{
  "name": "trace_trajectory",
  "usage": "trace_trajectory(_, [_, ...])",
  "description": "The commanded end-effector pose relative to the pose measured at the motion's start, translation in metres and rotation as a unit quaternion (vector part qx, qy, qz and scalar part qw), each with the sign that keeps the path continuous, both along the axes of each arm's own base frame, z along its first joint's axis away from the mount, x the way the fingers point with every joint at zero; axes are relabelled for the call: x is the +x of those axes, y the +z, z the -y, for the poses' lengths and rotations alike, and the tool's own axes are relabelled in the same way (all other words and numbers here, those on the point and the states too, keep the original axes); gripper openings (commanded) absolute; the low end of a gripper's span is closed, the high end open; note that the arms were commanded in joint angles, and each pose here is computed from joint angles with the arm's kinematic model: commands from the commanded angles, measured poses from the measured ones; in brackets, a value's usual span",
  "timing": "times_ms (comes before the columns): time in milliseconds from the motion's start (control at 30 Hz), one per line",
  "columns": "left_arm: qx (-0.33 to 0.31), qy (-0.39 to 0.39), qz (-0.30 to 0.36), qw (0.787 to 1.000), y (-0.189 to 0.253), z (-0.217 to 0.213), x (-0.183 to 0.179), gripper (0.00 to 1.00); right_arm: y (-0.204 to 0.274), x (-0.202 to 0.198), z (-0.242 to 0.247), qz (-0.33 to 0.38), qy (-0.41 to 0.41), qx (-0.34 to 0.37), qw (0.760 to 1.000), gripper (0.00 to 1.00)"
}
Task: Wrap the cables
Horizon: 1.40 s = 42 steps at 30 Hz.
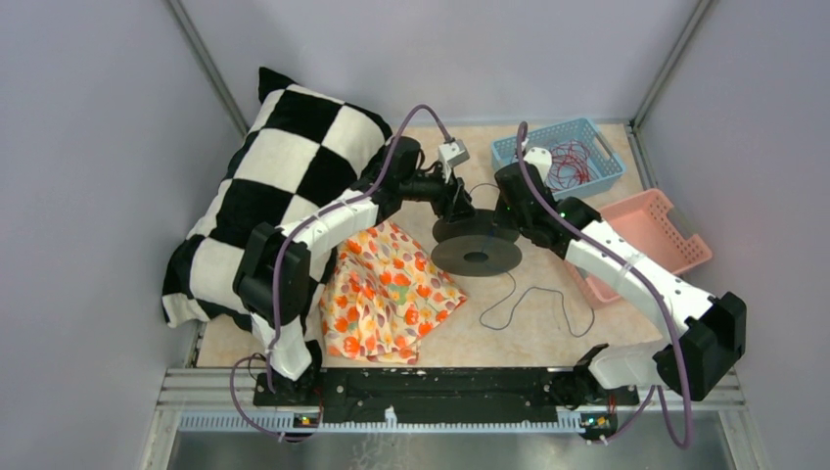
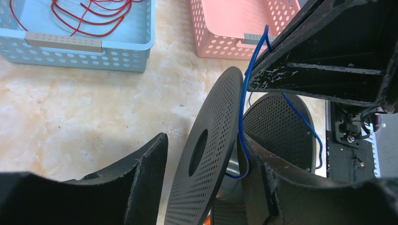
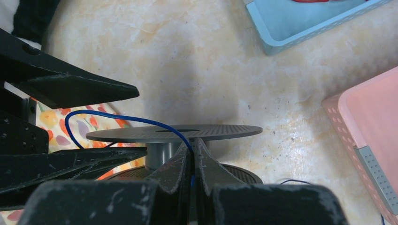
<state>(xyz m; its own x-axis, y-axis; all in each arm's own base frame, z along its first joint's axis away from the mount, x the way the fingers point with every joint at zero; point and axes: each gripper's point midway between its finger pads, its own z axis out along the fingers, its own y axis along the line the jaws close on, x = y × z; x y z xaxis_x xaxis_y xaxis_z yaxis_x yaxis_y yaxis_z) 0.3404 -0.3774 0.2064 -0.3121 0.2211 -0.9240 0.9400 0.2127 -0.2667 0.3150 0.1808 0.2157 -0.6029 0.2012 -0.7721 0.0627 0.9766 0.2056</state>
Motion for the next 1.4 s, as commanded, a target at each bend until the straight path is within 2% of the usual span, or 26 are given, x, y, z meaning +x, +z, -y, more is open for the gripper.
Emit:
trace_trajectory(0, [-0.009,-0.023,0.021,0.999,0.005,0.006,-0.001,0.62,0.001,0.005,0.0,0.005,-0.005,0.009,1.0,0.0])
trace_trajectory(133, [-0.008,-0.025,0.019,0.999,0.003,0.005,-0.003,0.65,-0.002,0.004,0.001,0.001,-0.007,0.014,1.0,0.0])
trace_trajectory(367, [-0.001,-0.027,0.022,0.999,-0.002,0.004,-0.002,0.6,-0.001,0.005,0.001,0.003,-0.007,0.019,1.0,0.0])
trace_trajectory(533, [0.005,-0.025,0.022,0.999,-0.005,0.001,-0.005,0.72,0.0,0.005,0.002,0.003,-0.006,0.02,1.0,0.0])
trace_trajectory(667, [0.009,-0.019,0.028,0.999,-0.005,-0.003,-0.006,0.72,0.001,0.004,0.001,0.005,-0.004,0.023,1.0,0.0])
trace_trajectory(733, [0.011,-0.019,0.03,0.999,-0.006,-0.004,-0.007,0.67,0.001,0.004,0.001,0.004,-0.003,0.024,1.0,0.0])
trace_trajectory(833, [0.012,-0.026,0.034,0.999,-0.006,-0.004,-0.008,0.53,0.001,0.004,0.0,0.004,0.001,0.027,1.0,0.0])
trace_trajectory(967, [0.021,-0.029,0.024,0.999,-0.01,-0.005,-0.011,0.4,0.002,0.003,-0.002,0.005,0.004,0.031,1.0,0.0])
trace_trajectory(1167, [0.02,-0.022,0.018,0.999,-0.009,-0.006,-0.01,0.37,0.003,0.002,-0.001,0.006,0.003,0.032,0.999,0.0])
trace_trajectory(1233, [0.019,-0.019,0.018,0.999,-0.01,-0.006,-0.01,0.33,0.002,0.002,-0.001,0.006,0.004,0.034,0.999,0.0])
trace_trajectory(1367, [0.013,-0.025,0.011,1.0,-0.008,-0.004,-0.012,0.18,0.001,0.002,-0.002,0.004,0.007,0.034,0.999,0.0])
